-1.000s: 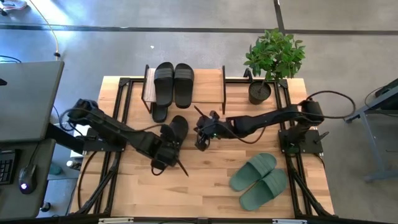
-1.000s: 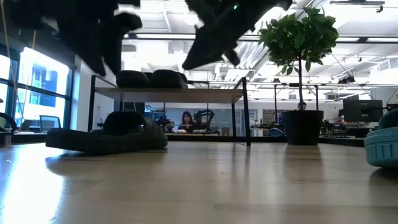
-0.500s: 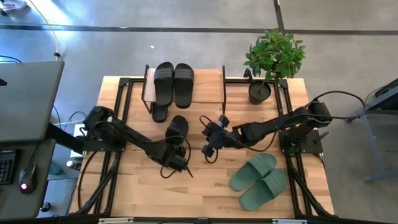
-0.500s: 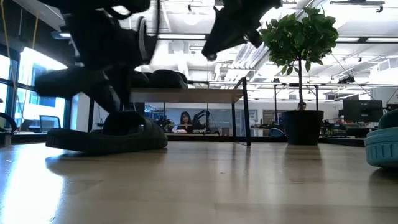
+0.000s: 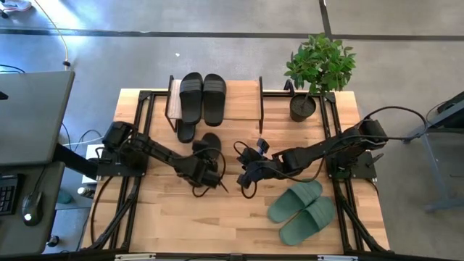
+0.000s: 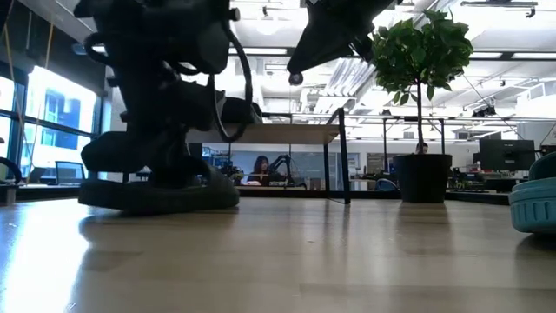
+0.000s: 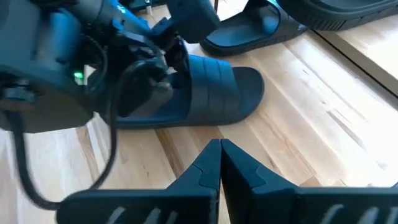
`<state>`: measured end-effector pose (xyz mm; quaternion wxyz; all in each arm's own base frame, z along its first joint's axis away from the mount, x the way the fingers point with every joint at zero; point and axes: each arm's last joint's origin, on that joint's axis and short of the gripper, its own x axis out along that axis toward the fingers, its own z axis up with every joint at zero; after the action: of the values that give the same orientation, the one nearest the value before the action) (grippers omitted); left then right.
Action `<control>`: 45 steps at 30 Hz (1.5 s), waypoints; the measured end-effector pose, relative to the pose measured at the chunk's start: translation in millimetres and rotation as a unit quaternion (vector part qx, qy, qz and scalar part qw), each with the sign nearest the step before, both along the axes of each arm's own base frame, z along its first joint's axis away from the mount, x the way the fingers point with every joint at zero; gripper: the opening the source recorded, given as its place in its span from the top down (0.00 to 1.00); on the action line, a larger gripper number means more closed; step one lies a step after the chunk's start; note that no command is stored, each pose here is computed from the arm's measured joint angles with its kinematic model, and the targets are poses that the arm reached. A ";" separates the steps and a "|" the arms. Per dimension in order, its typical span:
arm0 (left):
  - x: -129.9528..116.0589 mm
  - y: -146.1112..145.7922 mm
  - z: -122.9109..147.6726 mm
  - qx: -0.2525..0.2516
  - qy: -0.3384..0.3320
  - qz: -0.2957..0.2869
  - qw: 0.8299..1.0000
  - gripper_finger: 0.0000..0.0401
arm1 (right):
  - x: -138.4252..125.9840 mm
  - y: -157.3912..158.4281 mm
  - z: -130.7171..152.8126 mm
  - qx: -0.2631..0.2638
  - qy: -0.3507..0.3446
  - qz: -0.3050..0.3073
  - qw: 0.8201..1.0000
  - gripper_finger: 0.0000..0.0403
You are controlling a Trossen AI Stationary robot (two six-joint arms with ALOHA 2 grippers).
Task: Pick and place slides into the shelf
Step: Put the black slide under the shelf
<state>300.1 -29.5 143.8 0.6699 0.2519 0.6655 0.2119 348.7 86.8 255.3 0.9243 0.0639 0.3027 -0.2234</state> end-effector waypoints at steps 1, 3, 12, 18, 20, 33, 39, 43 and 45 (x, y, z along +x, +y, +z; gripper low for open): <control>0.0 2.0 -0.2 0.000 -0.002 0.006 1.000 0.79 | -0.1 0.2 0.0 0.000 0.000 0.001 1.000 1.00; 1.0 5.7 -0.3 -0.001 -0.008 0.015 1.000 0.82 | -0.1 0.3 -0.1 0.000 0.001 0.001 1.000 1.00; 5.7 19.7 -0.6 -0.005 -0.045 0.060 0.997 0.98 | -0.7 0.3 -0.7 -0.001 0.006 0.003 1.000 1.00; 5.2 36.9 -0.1 0.008 -0.069 0.118 0.991 0.99 | -2.7 -0.4 -2.6 -0.006 0.021 0.004 1.000 1.00; 4.1 43.8 0.5 0.023 -0.074 0.136 0.988 0.99 | -3.8 -0.6 -3.9 -0.008 0.030 0.003 1.000 1.00; -1.5 84.0 1.5 0.048 -0.105 0.240 0.964 1.00 | -24.7 0.9 11.4 -0.029 0.047 -0.008 0.998 1.00; 1.2 93.8 1.3 0.045 -0.130 0.256 0.957 1.00 | -28.8 -0.3 12.8 -0.032 0.058 -0.008 0.998 1.00; 2.0 92.5 0.7 0.030 -0.124 0.248 0.960 1.00 | -30.5 0.1 11.8 -0.032 0.069 -0.003 0.997 1.00; 2.6 89.7 0.5 0.024 -0.121 0.242 0.962 1.00 | -30.7 0.3 11.7 -0.033 0.070 -0.004 0.997 1.00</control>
<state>302.6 60.2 144.3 0.6679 0.0718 0.6150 0.4129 318.0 87.1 267.1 0.9018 0.0184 0.3585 -0.2407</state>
